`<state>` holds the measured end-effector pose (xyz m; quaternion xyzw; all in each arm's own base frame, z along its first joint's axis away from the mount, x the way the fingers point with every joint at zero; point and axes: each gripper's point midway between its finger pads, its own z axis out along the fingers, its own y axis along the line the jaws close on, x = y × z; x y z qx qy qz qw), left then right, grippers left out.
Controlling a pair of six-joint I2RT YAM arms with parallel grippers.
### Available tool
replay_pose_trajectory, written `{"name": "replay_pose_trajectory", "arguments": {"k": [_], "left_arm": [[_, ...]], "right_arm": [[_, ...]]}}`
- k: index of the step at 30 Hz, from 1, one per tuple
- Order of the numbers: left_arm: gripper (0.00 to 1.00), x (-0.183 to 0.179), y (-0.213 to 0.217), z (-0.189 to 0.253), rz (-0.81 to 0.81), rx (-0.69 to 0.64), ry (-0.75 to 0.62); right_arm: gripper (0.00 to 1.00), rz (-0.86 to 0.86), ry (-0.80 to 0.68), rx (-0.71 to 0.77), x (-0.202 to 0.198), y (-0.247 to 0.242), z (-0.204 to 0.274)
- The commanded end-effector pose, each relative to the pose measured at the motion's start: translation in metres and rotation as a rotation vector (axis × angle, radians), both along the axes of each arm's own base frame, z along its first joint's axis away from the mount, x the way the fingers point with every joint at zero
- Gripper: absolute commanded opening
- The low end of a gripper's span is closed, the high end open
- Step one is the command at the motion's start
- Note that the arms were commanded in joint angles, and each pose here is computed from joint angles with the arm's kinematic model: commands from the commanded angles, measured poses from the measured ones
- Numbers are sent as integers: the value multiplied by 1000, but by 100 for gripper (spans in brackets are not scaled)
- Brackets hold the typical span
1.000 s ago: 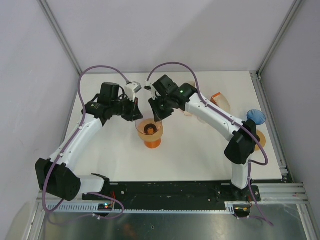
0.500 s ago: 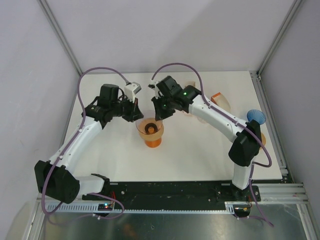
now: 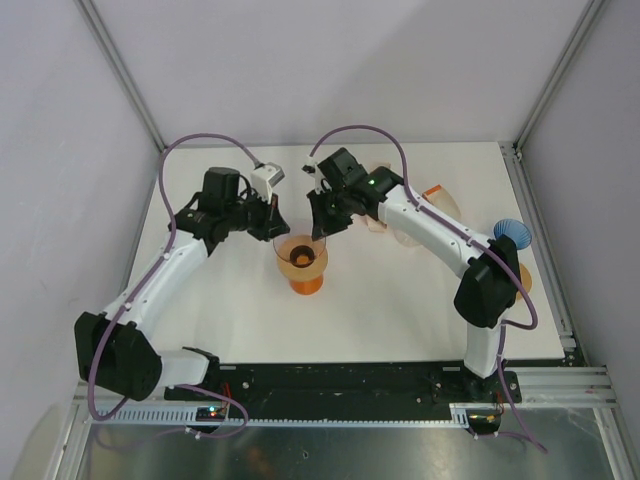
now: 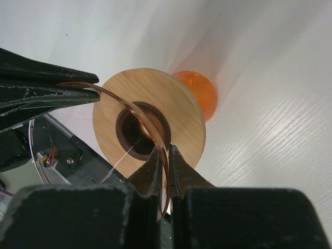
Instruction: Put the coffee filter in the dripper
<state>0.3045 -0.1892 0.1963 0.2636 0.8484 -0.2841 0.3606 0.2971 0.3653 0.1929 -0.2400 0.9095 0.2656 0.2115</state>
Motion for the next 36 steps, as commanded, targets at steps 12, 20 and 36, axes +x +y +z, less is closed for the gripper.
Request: {"name": "replay_pose_trajectory", "arguments": {"k": [12, 20, 36], "left_arm": [[0, -52, 32, -107, -67, 223, 213], [0, -56, 29, -109, -88, 204, 216], [2, -27, 9, -38, -55, 83, 80]], "right_arm": [[0, 82, 1, -204, -20, 2, -76], [0, 97, 6, -205, -23, 7, -83], [7, 84, -40, -124, -13, 16, -40]]}}
